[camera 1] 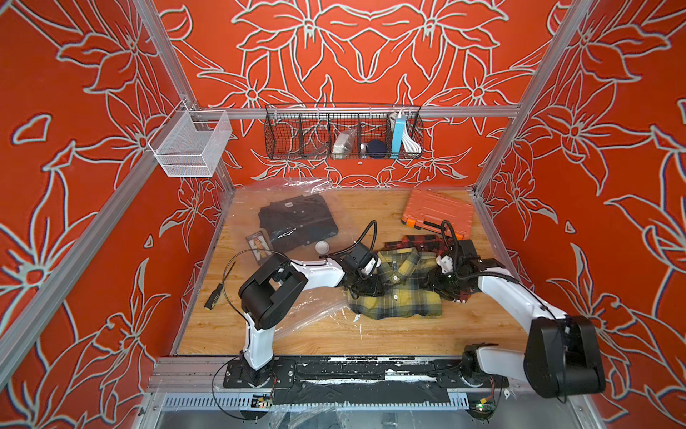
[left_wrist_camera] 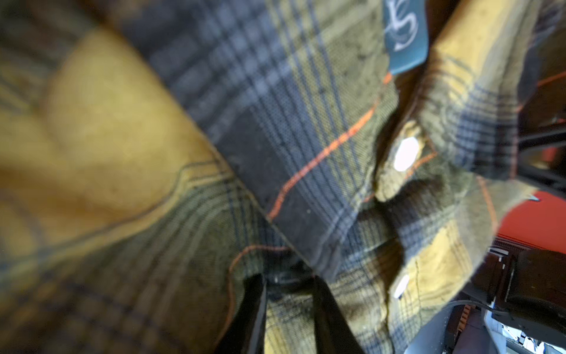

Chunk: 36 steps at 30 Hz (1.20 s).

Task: Place the folded shirt into the vacuum bag
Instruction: Pick up the shirt from the center of the board.

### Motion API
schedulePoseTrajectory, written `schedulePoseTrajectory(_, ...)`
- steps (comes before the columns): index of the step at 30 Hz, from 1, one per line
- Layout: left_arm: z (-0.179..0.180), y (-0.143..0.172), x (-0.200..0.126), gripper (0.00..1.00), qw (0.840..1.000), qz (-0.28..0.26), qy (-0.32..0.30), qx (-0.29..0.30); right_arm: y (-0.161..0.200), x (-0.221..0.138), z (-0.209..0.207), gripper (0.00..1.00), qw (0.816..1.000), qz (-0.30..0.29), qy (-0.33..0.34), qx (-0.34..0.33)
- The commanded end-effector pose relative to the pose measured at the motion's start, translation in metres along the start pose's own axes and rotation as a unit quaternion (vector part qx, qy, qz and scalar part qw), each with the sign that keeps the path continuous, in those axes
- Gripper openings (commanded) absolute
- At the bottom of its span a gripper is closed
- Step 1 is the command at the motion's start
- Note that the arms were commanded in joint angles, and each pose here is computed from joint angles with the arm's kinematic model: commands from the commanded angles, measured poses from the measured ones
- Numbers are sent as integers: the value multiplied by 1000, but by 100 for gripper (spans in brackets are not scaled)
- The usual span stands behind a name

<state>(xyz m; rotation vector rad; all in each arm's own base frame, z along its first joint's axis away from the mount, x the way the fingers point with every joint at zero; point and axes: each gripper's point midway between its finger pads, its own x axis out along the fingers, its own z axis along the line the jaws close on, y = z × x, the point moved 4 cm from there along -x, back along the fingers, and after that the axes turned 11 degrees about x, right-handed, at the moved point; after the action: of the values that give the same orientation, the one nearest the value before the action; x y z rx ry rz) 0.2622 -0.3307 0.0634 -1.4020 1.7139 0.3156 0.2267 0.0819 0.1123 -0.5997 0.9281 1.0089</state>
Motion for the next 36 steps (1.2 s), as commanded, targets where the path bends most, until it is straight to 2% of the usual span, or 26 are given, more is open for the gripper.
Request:
schedulePoseTrajectory(1, 6, 9, 11, 28, 1000, 15, 0, -14, 1, -15, 18, 46, 1000, 4, -20, -4)
schedulePoseTrajectory(3, 2, 7, 11, 28, 1000, 12, 3, -11, 2, -13, 16, 47, 1000, 7, -3, -4)
schedulePoseTrajectory(7, -1, 5, 9, 27, 1000, 11, 2, -6, 10, -1, -2, 70, 999, 23, 33, 14)
schedulePoseTrajectory(11, 14, 10, -2, 27, 999, 15, -45, 4, 15, 1, -17, 77, 998, 24, 60, 17)
schedulePoseTrajectory(16, 41, 19, -13, 27, 997, 21, -69, -26, -1, -19, 4, 85, 1000, -4, 17, 14)
schedulePoseTrajectory(20, 42, 21, -14, 27, 997, 21, -66, -33, -1, -20, 15, 86, 1000, 13, -9, 19)
schedulePoseTrajectory(24, 43, 26, -16, 27, 996, 26, -70, -42, 5, -1, 7, 84, 999, 37, -13, 36)
schedulePoseTrajectory(27, 34, 26, -21, 27, 998, 15, -55, -41, 8, 8, 0, 83, 998, 33, -17, 44)
schedulePoseTrajectory(33, 30, 24, -16, 27, 998, 21, -50, -35, 4, 21, -12, 81, 998, 36, 28, 34)
schedulePoseTrajectory(36, 26, 24, -13, 27, 998, 20, -47, -33, 1, 26, -7, 78, 999, 42, 21, 28)
